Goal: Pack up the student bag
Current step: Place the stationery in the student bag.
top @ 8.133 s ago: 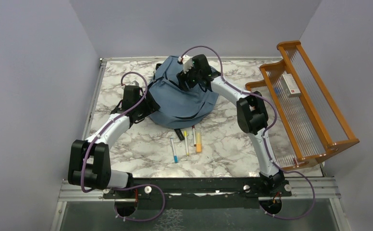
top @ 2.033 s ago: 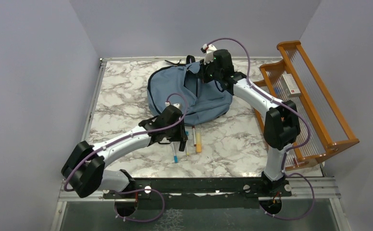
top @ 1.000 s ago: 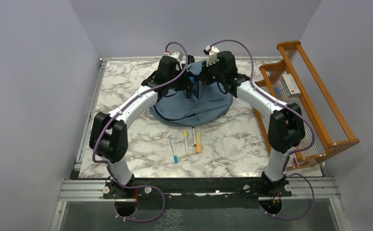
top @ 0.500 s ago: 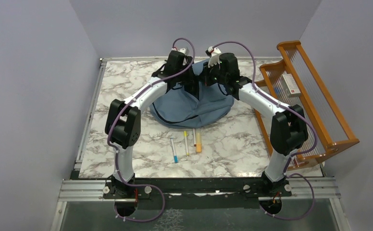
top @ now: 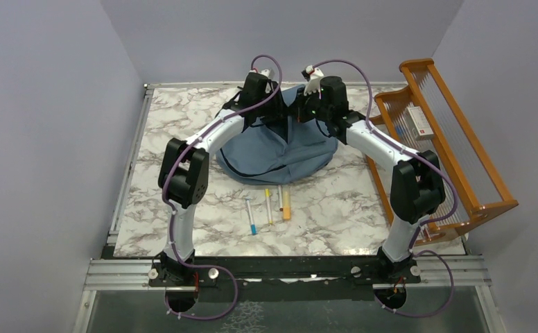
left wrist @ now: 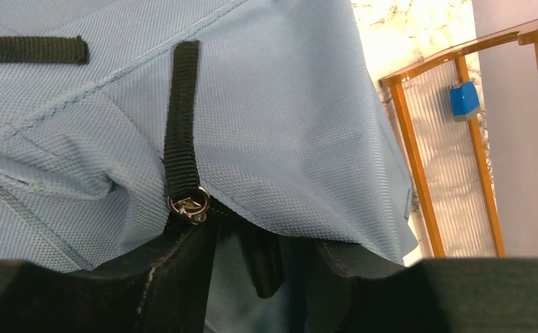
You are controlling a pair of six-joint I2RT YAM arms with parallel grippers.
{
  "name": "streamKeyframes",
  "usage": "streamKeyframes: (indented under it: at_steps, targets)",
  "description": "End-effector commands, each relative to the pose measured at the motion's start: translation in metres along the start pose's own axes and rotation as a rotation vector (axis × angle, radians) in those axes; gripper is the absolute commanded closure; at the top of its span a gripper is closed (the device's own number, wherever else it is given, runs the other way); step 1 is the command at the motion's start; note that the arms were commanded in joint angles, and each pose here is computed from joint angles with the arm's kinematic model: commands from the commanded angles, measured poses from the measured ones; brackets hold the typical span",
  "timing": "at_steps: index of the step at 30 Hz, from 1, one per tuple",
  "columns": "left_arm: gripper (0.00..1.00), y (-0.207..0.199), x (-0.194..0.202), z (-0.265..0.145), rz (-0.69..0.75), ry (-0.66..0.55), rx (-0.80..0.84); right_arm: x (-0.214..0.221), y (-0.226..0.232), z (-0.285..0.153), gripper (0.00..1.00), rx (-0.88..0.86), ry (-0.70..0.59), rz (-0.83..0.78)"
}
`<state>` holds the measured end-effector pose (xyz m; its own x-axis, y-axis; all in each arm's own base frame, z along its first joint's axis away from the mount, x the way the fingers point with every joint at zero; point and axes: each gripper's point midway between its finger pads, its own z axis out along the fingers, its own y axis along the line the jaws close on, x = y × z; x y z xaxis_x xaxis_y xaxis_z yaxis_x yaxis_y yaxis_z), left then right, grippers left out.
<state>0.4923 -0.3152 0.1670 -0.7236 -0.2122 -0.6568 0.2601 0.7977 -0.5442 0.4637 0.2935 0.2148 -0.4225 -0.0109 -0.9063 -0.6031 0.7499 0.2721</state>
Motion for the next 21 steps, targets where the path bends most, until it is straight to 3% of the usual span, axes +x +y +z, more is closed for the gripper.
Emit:
streamKeyframes:
  at_steps: [1, 9, 14, 21]
  targets:
    - [0.49, -0.020, -0.012, -0.008, 0.016, -0.054, 0.072, -0.043, 0.045, -0.016, 1.00, -0.148, -0.118, -0.029]
    - [0.46, -0.024, -0.020, -0.027, 0.034, -0.074, 0.071, -0.045, 0.042, -0.017, 1.00, -0.126, -0.128, -0.013]
    - [0.46, -0.020, -0.042, -0.061, 0.059, -0.156, 0.001, -0.051, 0.037, -0.018, 1.00, -0.086, -0.159, 0.057]
    - [0.46, -0.006, -0.044, -0.110, 0.095, -0.222, -0.091, -0.053, 0.032, -0.014, 1.00, -0.058, -0.168, 0.096]
